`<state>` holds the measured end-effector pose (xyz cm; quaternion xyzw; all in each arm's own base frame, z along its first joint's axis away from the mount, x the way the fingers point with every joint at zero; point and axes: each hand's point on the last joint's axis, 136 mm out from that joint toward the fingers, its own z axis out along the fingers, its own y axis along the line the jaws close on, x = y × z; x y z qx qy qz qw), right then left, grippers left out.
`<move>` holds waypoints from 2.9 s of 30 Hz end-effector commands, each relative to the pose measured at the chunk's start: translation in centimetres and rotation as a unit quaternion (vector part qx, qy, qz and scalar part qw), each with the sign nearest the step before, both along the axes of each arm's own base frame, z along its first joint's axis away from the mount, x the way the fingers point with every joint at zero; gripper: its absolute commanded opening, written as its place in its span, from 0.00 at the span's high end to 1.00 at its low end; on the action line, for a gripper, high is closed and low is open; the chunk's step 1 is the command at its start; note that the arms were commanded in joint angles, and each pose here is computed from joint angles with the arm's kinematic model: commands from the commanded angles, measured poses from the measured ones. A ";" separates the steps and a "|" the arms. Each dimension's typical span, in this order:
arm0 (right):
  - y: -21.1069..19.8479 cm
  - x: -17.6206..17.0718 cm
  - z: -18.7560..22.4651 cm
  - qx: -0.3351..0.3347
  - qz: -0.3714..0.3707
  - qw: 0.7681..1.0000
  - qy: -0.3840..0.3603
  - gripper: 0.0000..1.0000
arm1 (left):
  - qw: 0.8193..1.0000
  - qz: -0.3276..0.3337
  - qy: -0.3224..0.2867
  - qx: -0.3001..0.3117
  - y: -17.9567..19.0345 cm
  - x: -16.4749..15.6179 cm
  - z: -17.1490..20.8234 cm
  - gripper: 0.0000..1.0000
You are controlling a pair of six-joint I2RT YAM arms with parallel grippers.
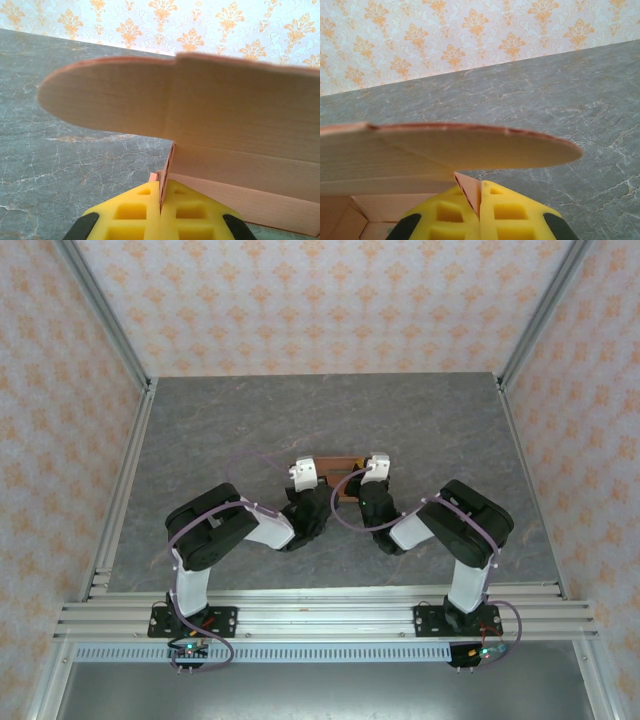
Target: Fold the paper box
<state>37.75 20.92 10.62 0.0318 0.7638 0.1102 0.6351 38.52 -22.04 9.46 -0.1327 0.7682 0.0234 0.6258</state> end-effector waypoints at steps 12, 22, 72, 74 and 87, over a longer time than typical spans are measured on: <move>-5.8 -1.7 -3.9 -0.058 -0.101 0.991 0.067 0.87 | 0.987 0.099 0.029 0.122 6.0 -1.7 -3.1 1.00; -6.2 -2.4 -2.4 -0.049 -0.097 0.992 0.069 0.71 | 0.986 0.099 0.029 0.129 6.1 -1.7 -3.2 1.00; -3.1 -1.4 9.5 0.019 0.088 0.975 0.203 0.20 | 0.984 0.094 0.040 0.149 5.8 -1.5 -3.5 1.00; -2.3 0.1 10.2 0.026 0.095 0.970 0.224 0.18 | 0.984 0.093 0.039 0.148 5.8 -1.4 -3.5 1.00; 4.5 6.1 7.0 0.025 0.134 0.934 0.331 0.18 | 0.983 0.090 0.042 0.153 5.8 -1.5 -3.5 1.00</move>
